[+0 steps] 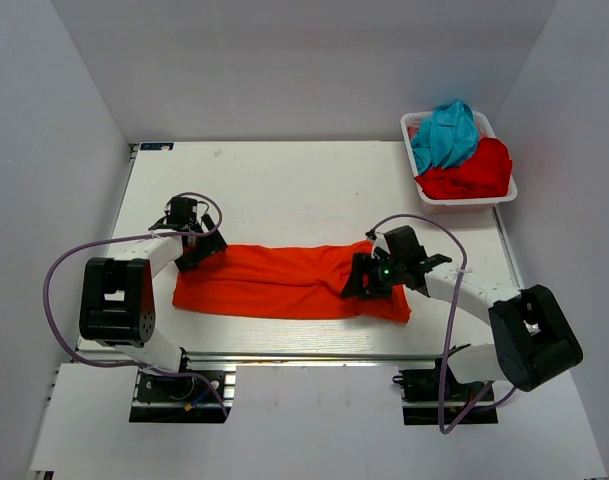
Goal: Fold and stack the t-shirts
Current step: Fold the other side of the tshirt into a rectangle, then rotate the tshirt 90 degrees
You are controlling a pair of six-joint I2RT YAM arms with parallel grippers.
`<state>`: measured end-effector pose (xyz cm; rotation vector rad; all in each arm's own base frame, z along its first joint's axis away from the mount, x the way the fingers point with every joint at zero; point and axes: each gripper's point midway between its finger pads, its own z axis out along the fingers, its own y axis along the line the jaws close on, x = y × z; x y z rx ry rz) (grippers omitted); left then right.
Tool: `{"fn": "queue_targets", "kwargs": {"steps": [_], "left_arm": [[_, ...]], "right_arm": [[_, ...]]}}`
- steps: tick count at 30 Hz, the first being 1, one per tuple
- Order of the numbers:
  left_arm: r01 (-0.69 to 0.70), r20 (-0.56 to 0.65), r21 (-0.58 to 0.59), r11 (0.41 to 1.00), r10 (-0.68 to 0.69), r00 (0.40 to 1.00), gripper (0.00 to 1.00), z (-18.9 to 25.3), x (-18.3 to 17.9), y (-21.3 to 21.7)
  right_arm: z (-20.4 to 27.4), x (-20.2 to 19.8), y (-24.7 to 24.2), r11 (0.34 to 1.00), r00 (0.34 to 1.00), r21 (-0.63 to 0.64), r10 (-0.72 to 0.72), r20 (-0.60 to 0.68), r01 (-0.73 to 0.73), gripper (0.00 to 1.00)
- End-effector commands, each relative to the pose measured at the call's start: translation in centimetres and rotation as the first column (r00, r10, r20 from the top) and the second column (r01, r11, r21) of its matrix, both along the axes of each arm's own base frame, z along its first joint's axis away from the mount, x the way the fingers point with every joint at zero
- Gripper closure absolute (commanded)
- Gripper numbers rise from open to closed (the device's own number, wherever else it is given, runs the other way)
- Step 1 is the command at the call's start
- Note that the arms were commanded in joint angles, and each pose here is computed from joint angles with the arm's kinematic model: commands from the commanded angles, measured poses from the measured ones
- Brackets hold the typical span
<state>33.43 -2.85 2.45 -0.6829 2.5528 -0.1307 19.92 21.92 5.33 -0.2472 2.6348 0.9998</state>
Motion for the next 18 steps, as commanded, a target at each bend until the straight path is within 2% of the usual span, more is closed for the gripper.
{"fn": "queue_targets", "kwargs": {"steps": [1,2,5,6,8,12,14,18], "left_arm": [[-0.02,-0.12,0.05,0.999,0.026,0.992,0.01,-1.4,-3.0,1.2],[-0.02,-0.117,0.05,0.999,0.026,0.993,0.01,-1.1,-3.1,1.2],[-0.055,-0.105,0.062,0.997,0.061,0.993,0.01,-0.6,-3.1,1.8],[-0.055,-0.105,0.062,0.997,0.061,0.993,0.01,-0.6,-3.1,1.8],[-0.067,-0.104,0.067,0.996,0.073,0.992,0.01,-0.4,-3.2,2.0],[-0.07,-0.103,0.076,0.995,0.078,0.992,0.01,-0.4,-3.2,2.1],[-0.073,-0.113,0.087,0.994,0.083,0.99,0.01,-0.4,-3.5,2.3],[-0.091,-0.111,0.106,0.99,0.102,0.989,0.01,-0.2,-3.7,2.7]], "right_arm": [[0.3,-0.3,0.5,0.999,0.999,0.028,0.038,-0.002,-0.038,0.26],[0.9,0.1,0.6,0.998,0.999,0.028,0.048,0.022,-0.049,0.22],[3.7,1.2,0.6,0.997,0.99,0.017,0.071,0.122,-0.074,0.17],[3.9,1.8,0.0,0.998,0.987,-0.02,0.054,0.15,-0.052,0.1],[6.2,3.0,-0.3,0.998,0.972,-0.048,0.058,0.228,-0.049,0.1],[8.1,5.0,-0.4,0.996,0.952,-0.082,0.053,0.302,-0.029,0.1],[7.7,6.2,-0.3,0.996,0.953,-0.094,0.03,0.301,-0.002,0.1],[5.3,9.1,-1.4,0.97,0.959,-0.189,-0.101,0.264,0.154,0.1]]}}
